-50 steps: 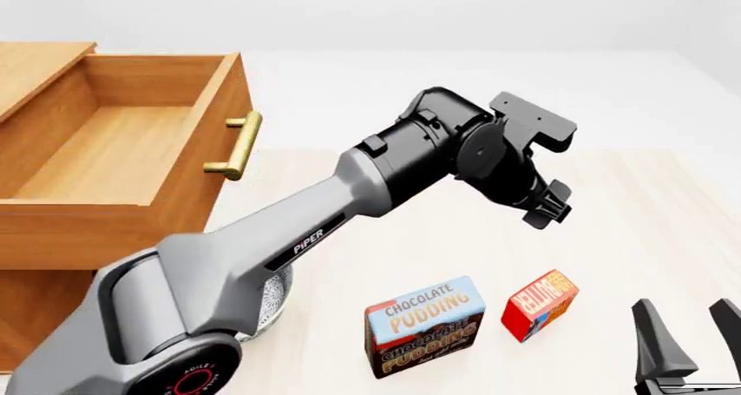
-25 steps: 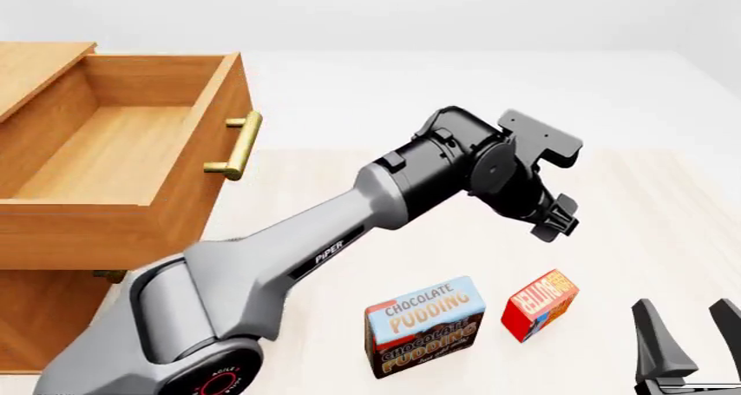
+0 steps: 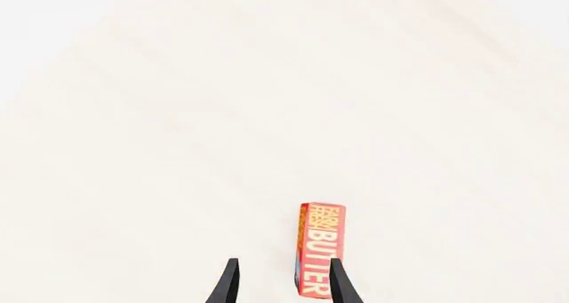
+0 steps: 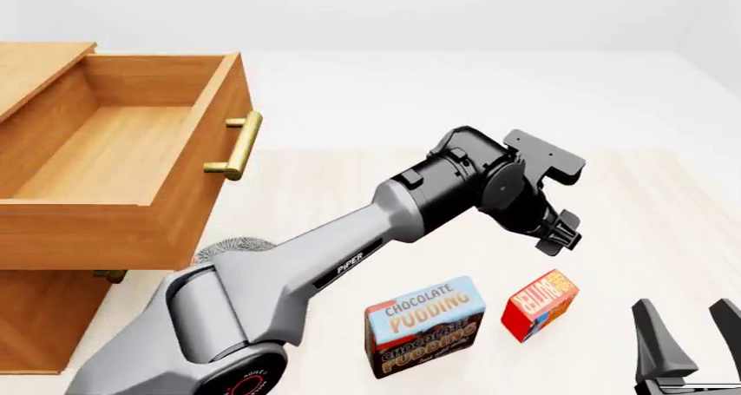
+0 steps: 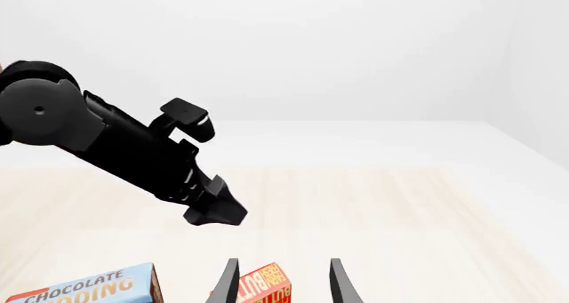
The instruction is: Put the butter at the back in the top drawer of the cabinet and close it.
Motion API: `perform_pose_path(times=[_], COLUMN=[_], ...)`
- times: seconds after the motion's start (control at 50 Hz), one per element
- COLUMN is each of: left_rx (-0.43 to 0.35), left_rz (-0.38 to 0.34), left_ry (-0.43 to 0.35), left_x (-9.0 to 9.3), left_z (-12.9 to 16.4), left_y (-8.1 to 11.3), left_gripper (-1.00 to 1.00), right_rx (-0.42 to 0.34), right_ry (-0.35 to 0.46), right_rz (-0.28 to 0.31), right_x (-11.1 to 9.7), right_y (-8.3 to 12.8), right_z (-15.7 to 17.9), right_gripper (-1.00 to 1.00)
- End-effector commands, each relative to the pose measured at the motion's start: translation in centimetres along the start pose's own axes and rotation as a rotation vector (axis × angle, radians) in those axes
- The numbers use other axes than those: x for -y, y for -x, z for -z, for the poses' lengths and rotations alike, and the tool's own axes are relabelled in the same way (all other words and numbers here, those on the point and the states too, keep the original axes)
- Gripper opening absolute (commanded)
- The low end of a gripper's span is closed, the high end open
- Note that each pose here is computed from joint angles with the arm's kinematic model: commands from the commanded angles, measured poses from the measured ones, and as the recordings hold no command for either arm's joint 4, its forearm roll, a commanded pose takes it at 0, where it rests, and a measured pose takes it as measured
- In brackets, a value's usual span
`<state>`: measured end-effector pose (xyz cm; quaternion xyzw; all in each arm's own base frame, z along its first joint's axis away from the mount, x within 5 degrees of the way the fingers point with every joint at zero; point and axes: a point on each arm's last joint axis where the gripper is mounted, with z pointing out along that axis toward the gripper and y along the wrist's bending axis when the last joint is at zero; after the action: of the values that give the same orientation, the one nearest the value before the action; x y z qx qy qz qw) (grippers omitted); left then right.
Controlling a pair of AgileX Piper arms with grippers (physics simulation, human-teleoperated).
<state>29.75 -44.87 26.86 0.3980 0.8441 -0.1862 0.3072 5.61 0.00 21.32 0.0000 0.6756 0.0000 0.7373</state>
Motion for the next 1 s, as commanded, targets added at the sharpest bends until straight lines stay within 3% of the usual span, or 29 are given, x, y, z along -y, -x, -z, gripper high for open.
perform_pose_path(times=[0.02, 1.0], left_rx=[-0.018, -0.064], left_rz=[0.005, 0.016], left_ry=[-0.003, -0.023], left_x=[0.4, 2.4], left_z=[-1.2, -4.3], left_y=[-0.5, -2.3], left_gripper=[1.0, 1.0], right_rx=[0.0, 0.0], right_ry=[0.0, 0.0], right_rz=[0.0, 0.0], right_x=[0.0, 0.0], right_y=[0.0, 0.0], right_z=[0.0, 0.0], right_gripper=[1.0, 1.0])
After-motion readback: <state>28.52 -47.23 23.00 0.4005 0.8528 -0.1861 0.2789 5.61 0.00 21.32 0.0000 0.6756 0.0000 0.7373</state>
